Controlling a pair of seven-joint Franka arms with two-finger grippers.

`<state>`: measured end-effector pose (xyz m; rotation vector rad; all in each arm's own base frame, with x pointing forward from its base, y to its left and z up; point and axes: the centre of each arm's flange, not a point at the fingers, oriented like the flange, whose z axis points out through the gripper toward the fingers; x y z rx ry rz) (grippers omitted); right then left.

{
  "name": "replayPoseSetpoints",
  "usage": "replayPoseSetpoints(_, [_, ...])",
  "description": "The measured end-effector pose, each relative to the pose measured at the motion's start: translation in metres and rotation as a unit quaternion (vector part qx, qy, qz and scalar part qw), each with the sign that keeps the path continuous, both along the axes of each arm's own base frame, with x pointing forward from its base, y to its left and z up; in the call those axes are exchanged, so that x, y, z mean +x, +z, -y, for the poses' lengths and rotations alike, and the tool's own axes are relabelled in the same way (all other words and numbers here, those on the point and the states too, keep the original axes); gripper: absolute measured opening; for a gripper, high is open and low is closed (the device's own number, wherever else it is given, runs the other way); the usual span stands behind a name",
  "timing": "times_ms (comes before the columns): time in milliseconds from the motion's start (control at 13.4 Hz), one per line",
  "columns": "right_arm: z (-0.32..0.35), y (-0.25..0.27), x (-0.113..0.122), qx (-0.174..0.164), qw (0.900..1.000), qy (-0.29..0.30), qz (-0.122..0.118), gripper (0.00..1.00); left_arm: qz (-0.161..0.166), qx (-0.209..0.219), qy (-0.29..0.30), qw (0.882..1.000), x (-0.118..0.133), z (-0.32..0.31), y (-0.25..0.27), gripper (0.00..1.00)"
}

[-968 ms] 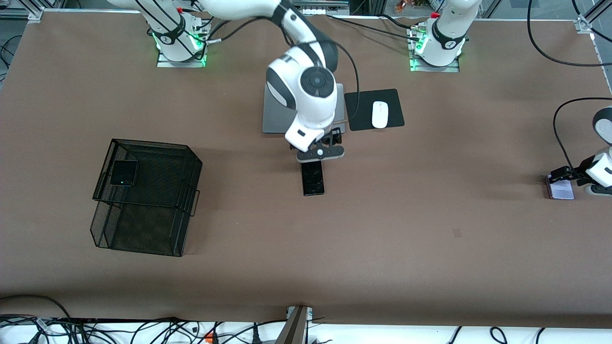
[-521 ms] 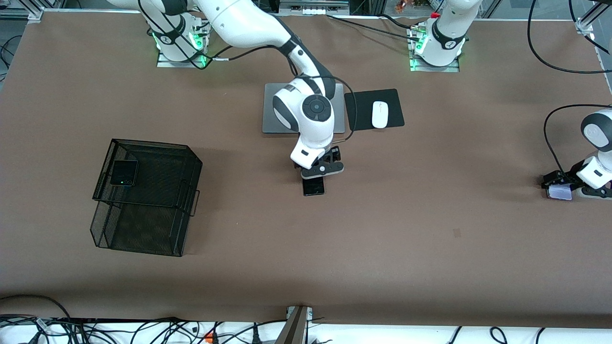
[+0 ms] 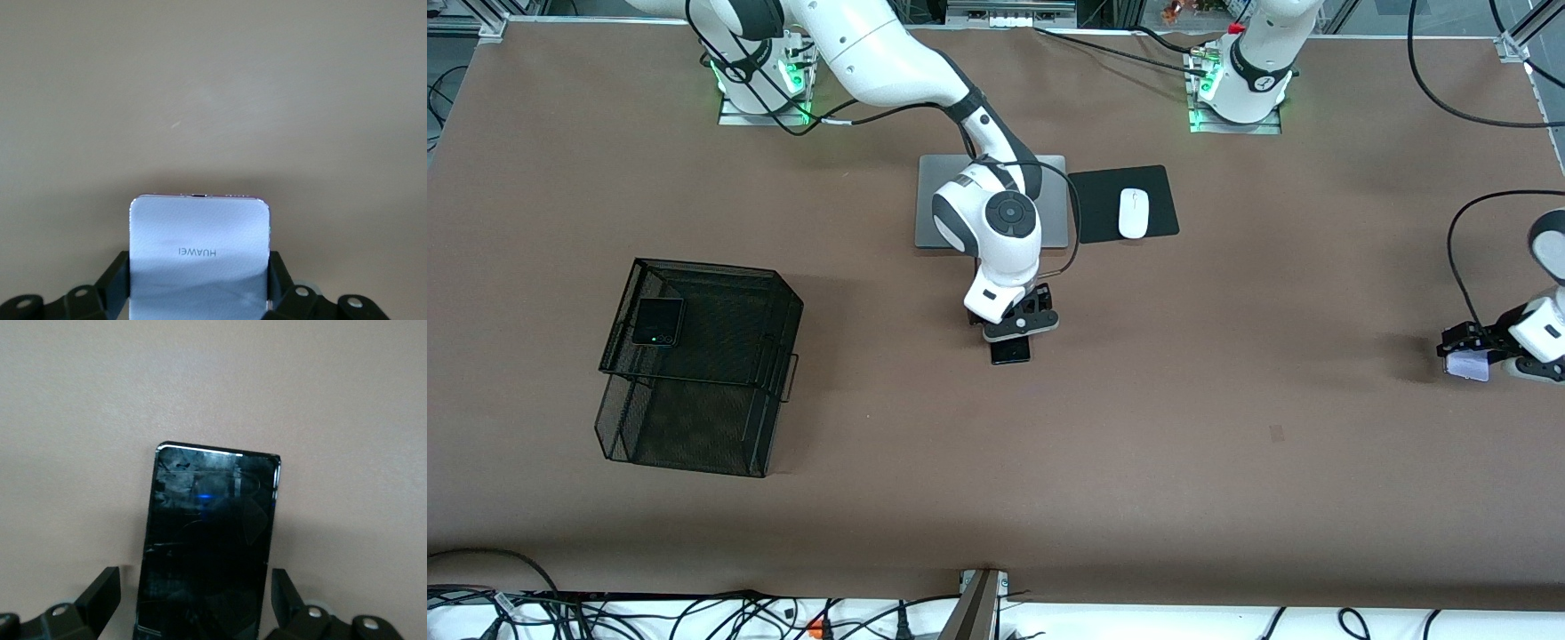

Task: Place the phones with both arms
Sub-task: 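Grasp the tall phone with the right gripper while the left gripper grasps the white phone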

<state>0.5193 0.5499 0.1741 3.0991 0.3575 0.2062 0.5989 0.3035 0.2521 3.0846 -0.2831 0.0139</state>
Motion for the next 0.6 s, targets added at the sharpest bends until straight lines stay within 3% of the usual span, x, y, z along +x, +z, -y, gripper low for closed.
replayPoseSetpoints(149, [0.002,-0.004,0.0,-0.001,1.0,-0.001,-0.001,1.0,-0.047,0.002,-0.022,0.999,0.025,0.051,0.047,0.83])
replayPoseSetpoints(223, [0.003,-0.004,0.001,-0.001,1.0,-0.002,-0.001,0.93,-0.067,0.004,-0.031,0.997,0.038,0.083,0.066,0.83])
replayPoseSetpoints(298, [0.004,-0.004,0.003,-0.001,1.0,-0.003,-0.001,0.93,-0.082,0.008,-0.035,0.996,0.051,0.119,0.08,0.83])
replayPoseSetpoints(447, [0.004,0.0,0.004,0.002,1.0,-0.003,0.002,0.8,-0.101,0.02,-0.025,0.994,0.068,0.197,0.09,0.83])
replayPoseSetpoints(595, [0.005,0.012,0.008,0.002,1.0,-0.008,0.002,0.8,-0.115,0.025,-0.015,0.993,0.073,0.271,0.086,0.83])
